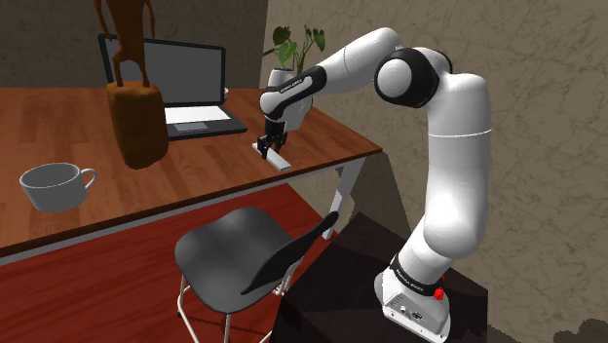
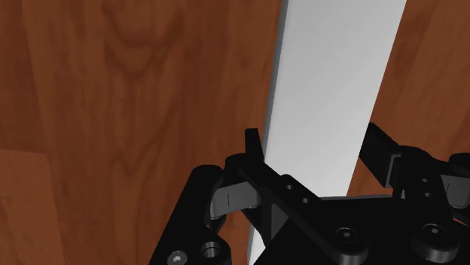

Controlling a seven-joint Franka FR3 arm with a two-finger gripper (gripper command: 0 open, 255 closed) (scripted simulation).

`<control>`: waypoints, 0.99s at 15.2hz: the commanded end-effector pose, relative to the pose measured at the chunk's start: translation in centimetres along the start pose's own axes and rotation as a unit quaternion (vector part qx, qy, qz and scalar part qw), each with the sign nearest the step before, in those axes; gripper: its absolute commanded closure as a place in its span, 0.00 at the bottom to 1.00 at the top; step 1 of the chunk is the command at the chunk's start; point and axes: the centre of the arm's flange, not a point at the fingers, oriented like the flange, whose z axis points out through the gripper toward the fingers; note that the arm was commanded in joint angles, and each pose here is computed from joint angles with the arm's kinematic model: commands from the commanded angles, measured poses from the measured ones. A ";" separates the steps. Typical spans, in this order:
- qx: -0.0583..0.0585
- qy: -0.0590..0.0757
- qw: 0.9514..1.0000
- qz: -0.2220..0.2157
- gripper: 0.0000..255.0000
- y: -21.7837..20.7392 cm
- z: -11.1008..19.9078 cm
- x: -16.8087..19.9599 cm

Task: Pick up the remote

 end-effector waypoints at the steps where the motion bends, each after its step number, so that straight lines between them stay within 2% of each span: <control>1: 0.000 -0.001 1.000 -0.001 1.00 0.0 -0.4 0.0; 15: 0.000 -0.001 1.000 -0.001 1.00 0.2 -7.8 0.1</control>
